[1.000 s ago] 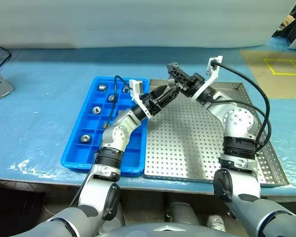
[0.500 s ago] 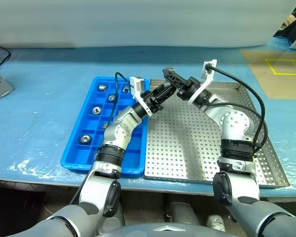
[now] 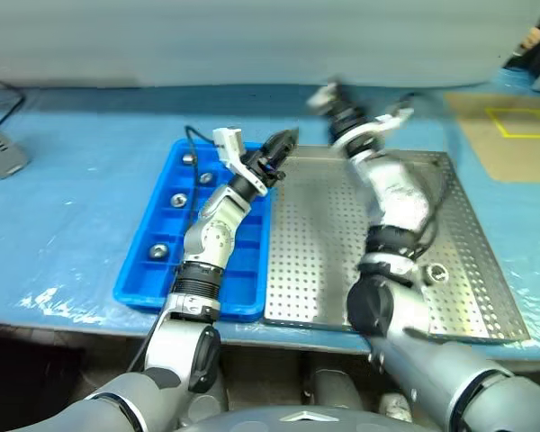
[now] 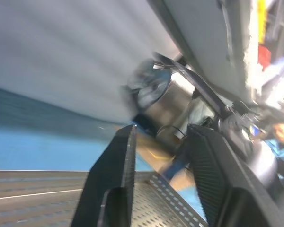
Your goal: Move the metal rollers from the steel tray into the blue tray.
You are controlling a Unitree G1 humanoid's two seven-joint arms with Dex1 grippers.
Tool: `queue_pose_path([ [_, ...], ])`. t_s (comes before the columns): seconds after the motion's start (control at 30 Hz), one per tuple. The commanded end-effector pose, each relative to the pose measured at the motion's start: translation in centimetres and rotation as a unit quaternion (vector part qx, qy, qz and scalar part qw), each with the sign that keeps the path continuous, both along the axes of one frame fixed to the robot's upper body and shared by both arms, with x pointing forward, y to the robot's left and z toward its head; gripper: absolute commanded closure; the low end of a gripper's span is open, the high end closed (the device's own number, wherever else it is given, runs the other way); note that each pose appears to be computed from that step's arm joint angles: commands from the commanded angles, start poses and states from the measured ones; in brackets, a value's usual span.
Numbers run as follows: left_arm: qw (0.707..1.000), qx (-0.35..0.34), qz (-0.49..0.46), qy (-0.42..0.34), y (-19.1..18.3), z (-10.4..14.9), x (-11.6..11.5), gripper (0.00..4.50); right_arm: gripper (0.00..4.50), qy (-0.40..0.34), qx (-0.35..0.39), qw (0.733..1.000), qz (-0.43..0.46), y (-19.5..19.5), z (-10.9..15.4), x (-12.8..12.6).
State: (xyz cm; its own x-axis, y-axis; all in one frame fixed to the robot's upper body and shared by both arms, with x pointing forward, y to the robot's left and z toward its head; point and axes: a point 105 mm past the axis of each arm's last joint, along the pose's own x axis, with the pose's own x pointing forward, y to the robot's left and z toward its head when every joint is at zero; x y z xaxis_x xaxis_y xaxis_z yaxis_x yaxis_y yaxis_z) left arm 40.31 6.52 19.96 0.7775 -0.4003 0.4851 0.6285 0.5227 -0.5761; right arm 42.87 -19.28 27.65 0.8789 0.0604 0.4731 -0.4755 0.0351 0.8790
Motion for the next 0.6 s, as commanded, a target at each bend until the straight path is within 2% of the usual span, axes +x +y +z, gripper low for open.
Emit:
queue_pose_path([
  [0.03, 0.995, -0.089, 0.054, -0.007, 3.1, 1.9, -0.1, 2.84, 2.82, -0.032, -0.179, 0.983, 0.018, 3.3, -0.1, -1.0],
  [0.07, 0.996, -0.073, 0.049, -0.023, 3.2, 2.3, -0.6, 2.84, 2.82, -0.050, -0.303, 0.952, 0.022, 5.3, -0.5, -1.5],
  [0.13, 0.998, -0.037, 0.032, -0.050, 3.2, 3.1, -1.5, 2.84, 2.82, -0.099, -0.463, 0.879, 0.057, 8.8, -2.2, -3.0],
  [0.2, 0.997, 0.002, 0.018, -0.070, 3.1, 3.6, -2.1, 2.84, 2.82, -0.120, -0.509, 0.848, 0.083, 10.1, -3.4, -3.7],
  [0.33, 0.983, 0.139, -0.052, -0.104, 0.5, 2.9, -3.5, 2.84, 2.82, -0.128, -0.495, 0.855, 0.088, 10.5, -3.2, -3.5],
  [0.4, 0.974, 0.180, -0.080, -0.112, -0.6, 2.3, -3.9, 2.84, 2.82, -0.135, -0.489, 0.857, 0.093, 11.0, -2.9, -3.6],
  [0.5, 0.972, 0.166, -0.113, -0.124, -1.5, 2.7, -4.5, 2.21, 2.82, -0.145, -0.485, 0.856, 0.106, 11.9, -2.9, -3.9],
  [0.6, 0.970, 0.167, -0.131, -0.118, -2.4, 2.2, -4.7, 1.25, 2.82, -0.153, -0.467, 0.864, 0.111, 12.5, -2.4, -4.0],
])
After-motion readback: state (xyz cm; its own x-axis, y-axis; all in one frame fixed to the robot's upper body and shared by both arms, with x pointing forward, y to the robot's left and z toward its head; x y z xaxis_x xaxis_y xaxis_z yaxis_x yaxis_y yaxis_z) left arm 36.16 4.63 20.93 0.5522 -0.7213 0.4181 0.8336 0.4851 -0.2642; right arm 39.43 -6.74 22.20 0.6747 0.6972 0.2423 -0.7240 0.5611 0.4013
